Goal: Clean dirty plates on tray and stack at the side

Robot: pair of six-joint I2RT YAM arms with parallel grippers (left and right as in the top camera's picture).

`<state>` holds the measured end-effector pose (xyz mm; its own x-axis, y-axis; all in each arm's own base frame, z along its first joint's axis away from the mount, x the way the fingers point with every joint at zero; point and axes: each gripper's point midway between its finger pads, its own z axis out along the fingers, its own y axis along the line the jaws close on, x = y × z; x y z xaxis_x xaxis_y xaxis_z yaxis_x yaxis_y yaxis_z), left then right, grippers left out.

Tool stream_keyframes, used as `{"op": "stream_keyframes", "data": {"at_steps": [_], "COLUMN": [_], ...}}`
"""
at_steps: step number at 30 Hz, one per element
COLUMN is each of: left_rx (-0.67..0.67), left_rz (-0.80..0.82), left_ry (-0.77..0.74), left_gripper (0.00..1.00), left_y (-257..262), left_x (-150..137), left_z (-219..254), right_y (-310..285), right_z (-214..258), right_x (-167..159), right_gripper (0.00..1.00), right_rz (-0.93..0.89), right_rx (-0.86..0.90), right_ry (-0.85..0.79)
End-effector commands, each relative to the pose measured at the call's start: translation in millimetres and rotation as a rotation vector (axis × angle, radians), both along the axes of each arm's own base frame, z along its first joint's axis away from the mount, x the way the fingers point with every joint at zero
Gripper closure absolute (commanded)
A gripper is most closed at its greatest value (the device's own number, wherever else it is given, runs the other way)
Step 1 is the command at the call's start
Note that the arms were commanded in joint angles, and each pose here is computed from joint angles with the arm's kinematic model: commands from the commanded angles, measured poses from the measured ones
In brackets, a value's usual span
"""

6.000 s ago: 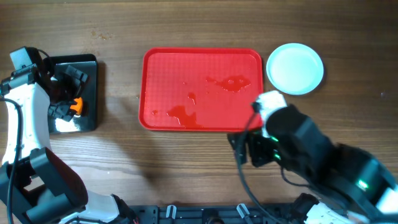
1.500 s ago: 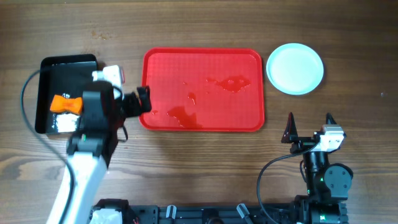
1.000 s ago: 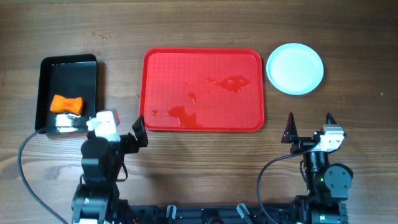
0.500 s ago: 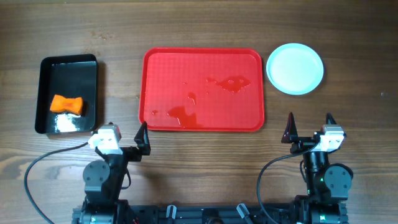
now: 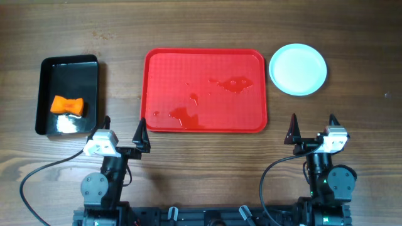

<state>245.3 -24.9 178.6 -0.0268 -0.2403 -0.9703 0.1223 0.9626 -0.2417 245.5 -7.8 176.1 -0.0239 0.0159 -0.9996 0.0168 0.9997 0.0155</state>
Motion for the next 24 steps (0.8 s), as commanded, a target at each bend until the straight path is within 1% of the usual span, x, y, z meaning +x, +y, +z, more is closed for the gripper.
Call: {"op": "stream_keyframes", "data": {"at_steps": [1, 5, 9, 16, 24], "left_rx": [0.016, 0.023, 0.079, 0.09, 0.272], "left_rz": [0.019, 0.075, 0.073, 0.09, 0.065], "left_ry": [-0.009, 0.079, 0.072, 0.07, 0.054], "left_gripper": [0.0, 0.0, 0.0, 0.0, 0.0], "left_y": [3.6, 13.3, 13.3, 16.3, 13.2], "left_x": [0.4, 0.4, 0.4, 0.6, 0.4], "left_z": [-1.1, -22.6, -22.1, -21.7, -22.1], "right_y": [-1.3, -1.3, -1.3, -1.3, -1.3], "right_z": [-0.9, -0.9, -0.9, -0.9, -0.9], "right_x": [-0.2, -0.2, -0.2, -0.2, -0.2], "right_gripper": [0.0, 0.0, 0.0, 0.0, 0.0], "right_rz": [-0.006, -0.006, -0.006, -0.006, -0.006], "right_rx": [0.014, 0.014, 0.014, 0.013, 0.014], "right_ry": [-0.008, -0.008, -0.008, -0.007, -0.008]}}
